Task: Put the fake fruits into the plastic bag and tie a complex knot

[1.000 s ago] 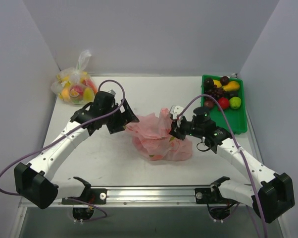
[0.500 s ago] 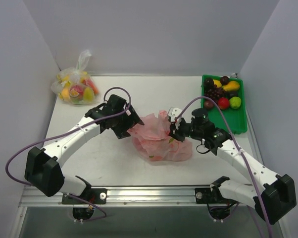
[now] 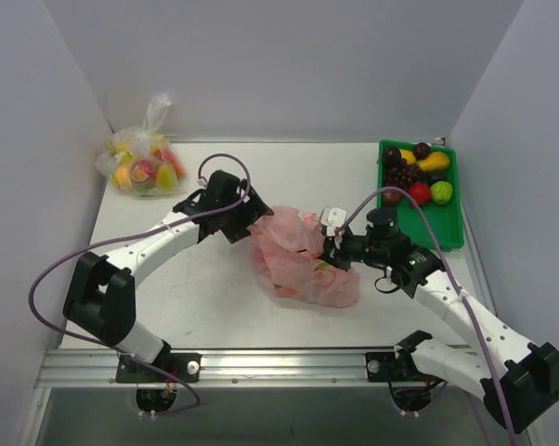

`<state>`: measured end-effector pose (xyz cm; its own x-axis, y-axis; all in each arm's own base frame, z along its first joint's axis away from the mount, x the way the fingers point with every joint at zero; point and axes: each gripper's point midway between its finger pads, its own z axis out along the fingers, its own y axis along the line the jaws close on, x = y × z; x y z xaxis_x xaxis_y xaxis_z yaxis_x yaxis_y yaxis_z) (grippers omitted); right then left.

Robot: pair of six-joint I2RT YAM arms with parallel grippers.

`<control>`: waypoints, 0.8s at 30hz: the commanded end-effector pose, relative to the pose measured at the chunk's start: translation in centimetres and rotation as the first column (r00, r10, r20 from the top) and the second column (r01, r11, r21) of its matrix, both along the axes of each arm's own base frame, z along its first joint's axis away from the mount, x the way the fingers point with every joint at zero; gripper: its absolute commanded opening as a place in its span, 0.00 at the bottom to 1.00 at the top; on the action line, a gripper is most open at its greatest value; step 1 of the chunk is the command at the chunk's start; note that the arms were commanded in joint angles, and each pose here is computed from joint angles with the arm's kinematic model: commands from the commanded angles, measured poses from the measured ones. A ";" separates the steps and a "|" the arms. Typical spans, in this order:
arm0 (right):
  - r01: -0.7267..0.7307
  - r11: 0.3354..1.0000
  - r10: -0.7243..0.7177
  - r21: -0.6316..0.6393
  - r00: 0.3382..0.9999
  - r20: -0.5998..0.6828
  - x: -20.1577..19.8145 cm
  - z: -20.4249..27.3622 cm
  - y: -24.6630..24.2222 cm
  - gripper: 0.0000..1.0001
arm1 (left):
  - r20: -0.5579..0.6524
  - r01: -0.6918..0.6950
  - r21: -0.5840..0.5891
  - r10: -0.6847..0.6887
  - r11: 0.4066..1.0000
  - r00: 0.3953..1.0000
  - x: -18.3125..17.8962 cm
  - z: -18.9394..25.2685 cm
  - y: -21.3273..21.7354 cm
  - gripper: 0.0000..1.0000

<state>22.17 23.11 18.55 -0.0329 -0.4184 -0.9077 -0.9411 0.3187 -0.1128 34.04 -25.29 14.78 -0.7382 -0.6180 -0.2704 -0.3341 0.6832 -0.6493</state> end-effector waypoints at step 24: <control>0.256 0.966 -0.245 0.031 0.948 -0.202 2.4 1.0 -3.2 0.00 | 0.764 0.664 0.110 -0.490 0.740 0.420 -1.8 10.8 -3.1 0.00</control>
<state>22.58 20.94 17.93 -0.1823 -0.4022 -0.8972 -0.9089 0.4171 -0.0023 35.62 -27.53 18.97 -0.7685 -0.3818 -0.5135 0.2633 0.5427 -0.7976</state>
